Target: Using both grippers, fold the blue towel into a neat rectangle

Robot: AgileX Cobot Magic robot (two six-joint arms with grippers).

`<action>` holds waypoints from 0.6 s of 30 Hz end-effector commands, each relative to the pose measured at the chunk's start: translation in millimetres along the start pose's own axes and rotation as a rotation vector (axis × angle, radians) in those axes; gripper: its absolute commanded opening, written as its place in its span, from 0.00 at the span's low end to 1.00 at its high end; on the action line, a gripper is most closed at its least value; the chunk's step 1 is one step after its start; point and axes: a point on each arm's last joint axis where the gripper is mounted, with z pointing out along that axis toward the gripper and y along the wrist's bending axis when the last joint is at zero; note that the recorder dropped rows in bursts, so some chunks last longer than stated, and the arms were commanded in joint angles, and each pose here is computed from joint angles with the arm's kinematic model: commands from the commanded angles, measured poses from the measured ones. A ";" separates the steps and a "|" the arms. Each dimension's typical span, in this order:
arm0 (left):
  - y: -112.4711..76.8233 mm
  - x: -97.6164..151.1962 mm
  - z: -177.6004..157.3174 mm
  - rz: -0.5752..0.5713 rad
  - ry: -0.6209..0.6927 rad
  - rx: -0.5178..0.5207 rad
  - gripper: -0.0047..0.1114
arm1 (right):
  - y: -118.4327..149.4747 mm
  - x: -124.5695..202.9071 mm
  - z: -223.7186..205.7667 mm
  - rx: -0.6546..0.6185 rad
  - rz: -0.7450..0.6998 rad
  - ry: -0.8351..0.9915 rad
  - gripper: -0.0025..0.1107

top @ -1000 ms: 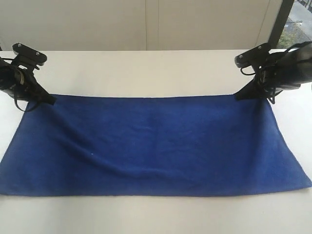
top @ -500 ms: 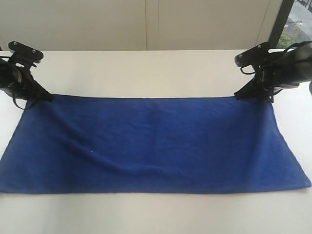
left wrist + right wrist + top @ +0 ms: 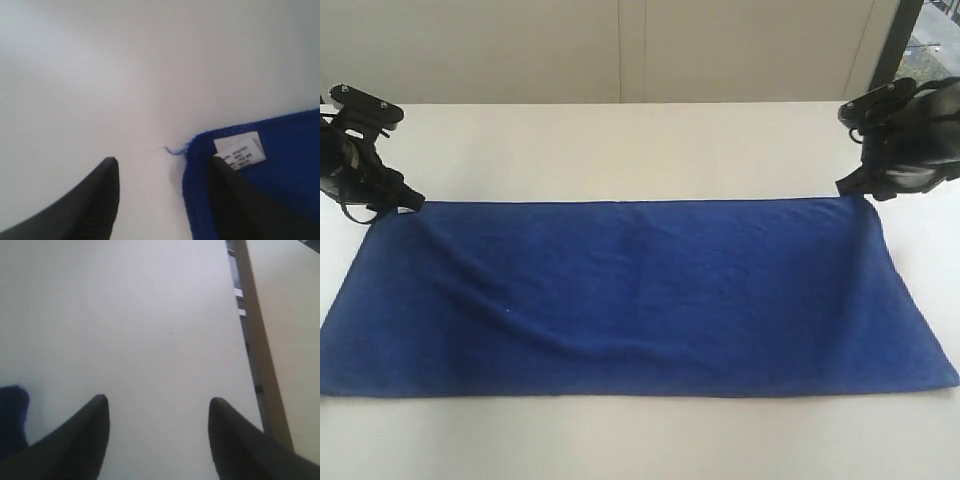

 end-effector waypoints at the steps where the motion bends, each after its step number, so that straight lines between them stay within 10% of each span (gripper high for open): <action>1: 13.5 -6.8 -25.2 -0.023 0.013 -0.058 0.54 | -19.2 -11.2 -24.8 -0.016 0.081 0.011 0.47; 10: 25.8 5.5 -66.5 -0.222 0.232 -0.109 0.30 | -31.5 -8.8 -59.7 -0.162 0.100 0.158 0.13; 18: 2.2 16.2 -82.2 -0.238 0.400 0.163 0.04 | -26.6 28.7 -73.3 -0.244 0.075 0.379 0.02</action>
